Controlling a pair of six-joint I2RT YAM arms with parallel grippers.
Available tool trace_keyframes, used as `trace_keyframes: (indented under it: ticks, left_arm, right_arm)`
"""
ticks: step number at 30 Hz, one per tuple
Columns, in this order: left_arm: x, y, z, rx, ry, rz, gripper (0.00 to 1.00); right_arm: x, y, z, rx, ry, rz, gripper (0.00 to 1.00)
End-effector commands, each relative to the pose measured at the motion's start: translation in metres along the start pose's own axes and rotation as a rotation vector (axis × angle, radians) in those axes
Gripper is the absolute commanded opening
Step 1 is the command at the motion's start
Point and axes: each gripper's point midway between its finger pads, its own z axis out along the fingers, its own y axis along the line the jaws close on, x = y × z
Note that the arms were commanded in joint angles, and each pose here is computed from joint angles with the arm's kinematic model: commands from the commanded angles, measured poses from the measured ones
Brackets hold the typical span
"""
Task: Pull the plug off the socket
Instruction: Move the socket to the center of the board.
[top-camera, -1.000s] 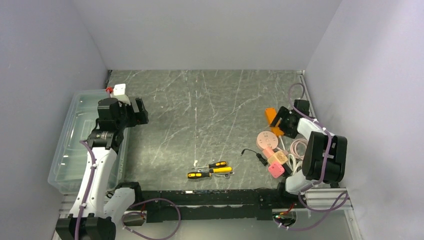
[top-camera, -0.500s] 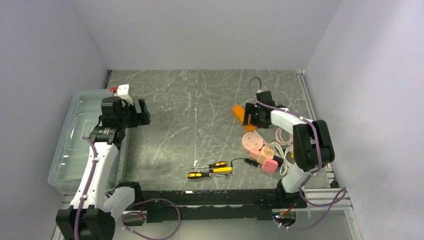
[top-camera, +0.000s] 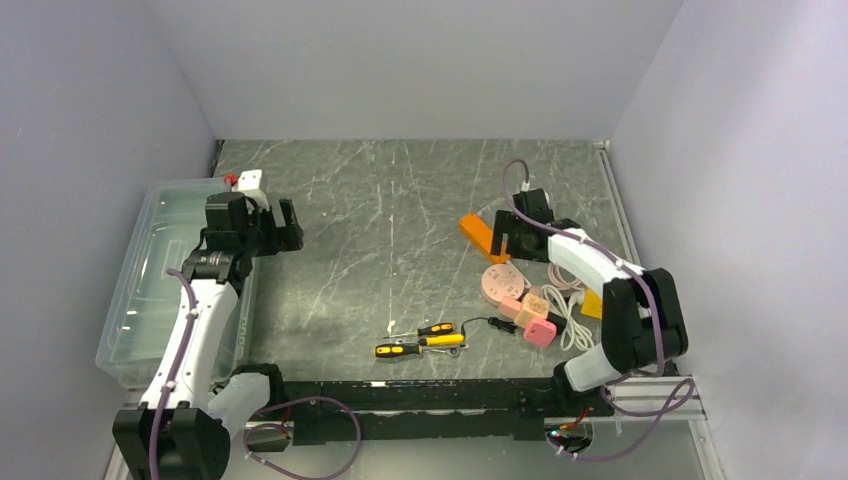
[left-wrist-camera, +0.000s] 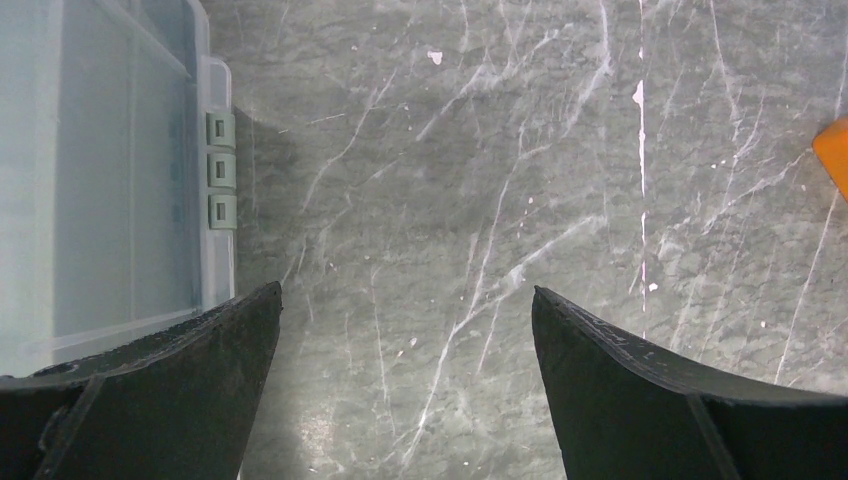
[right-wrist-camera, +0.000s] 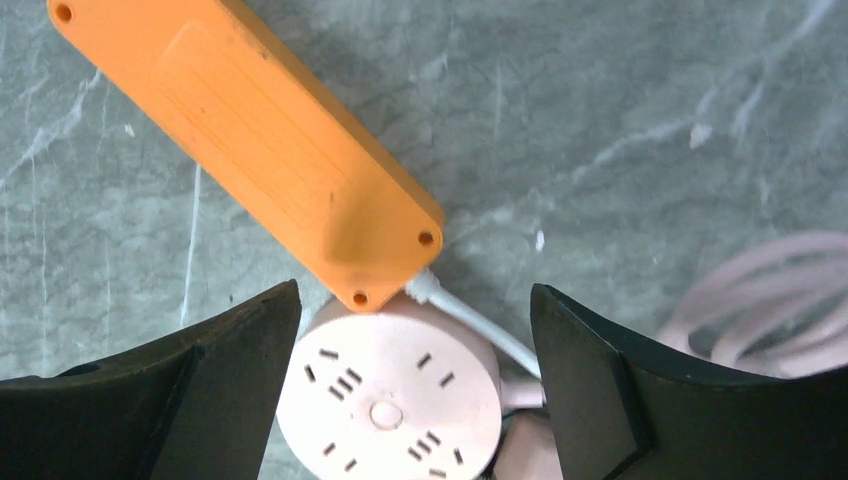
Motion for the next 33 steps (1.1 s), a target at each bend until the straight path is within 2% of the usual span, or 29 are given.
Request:
trace_keyframes:
  ticks: [1, 8, 10, 12, 16, 21, 26, 33]
  left_arm:
    - [-0.014, -0.008, -0.005, 0.031, -0.029, 0.01, 0.99]
    - [-0.013, -0.007, -0.004, 0.028, -0.021, 0.009, 0.99]
    - [-0.013, -0.007, -0.004, 0.029, -0.02, 0.008, 0.99]
    - [-0.012, -0.007, -0.003, 0.03, -0.018, 0.01, 0.99]
    - [-0.012, -0.007, -0.003, 0.029, -0.014, 0.007, 0.99]
    - [-0.013, -0.008, -0.004, 0.036, -0.018, 0.007, 0.99]
    - [-0.012, -0.008, -0.005, 0.034, -0.018, 0.008, 0.99]
    - [-0.012, -0.009, -0.003, 0.04, -0.008, 0.005, 0.99]
  right_arm:
    - [0.009, -0.008, -0.024, 0.031, -0.022, 0.024, 0.89]
    - [0.043, -0.014, -0.041, 0.028, 0.035, 0.123, 0.89]
    - [0.052, -0.018, -0.048, 0.037, 0.041, 0.148, 0.91]
    - [0.06, -0.022, -0.052, 0.039, 0.043, 0.172, 0.98]
    - [0.079, -0.046, -0.056, 0.122, 0.086, 0.212, 1.0]
    - [0.085, -0.066, -0.055, 0.077, 0.154, 0.368, 1.0]
    - [0.076, -0.076, -0.056, 0.079, 0.118, 0.402, 0.98]
    - [0.028, -0.041, -0.077, -0.092, -0.073, 0.252, 0.95]
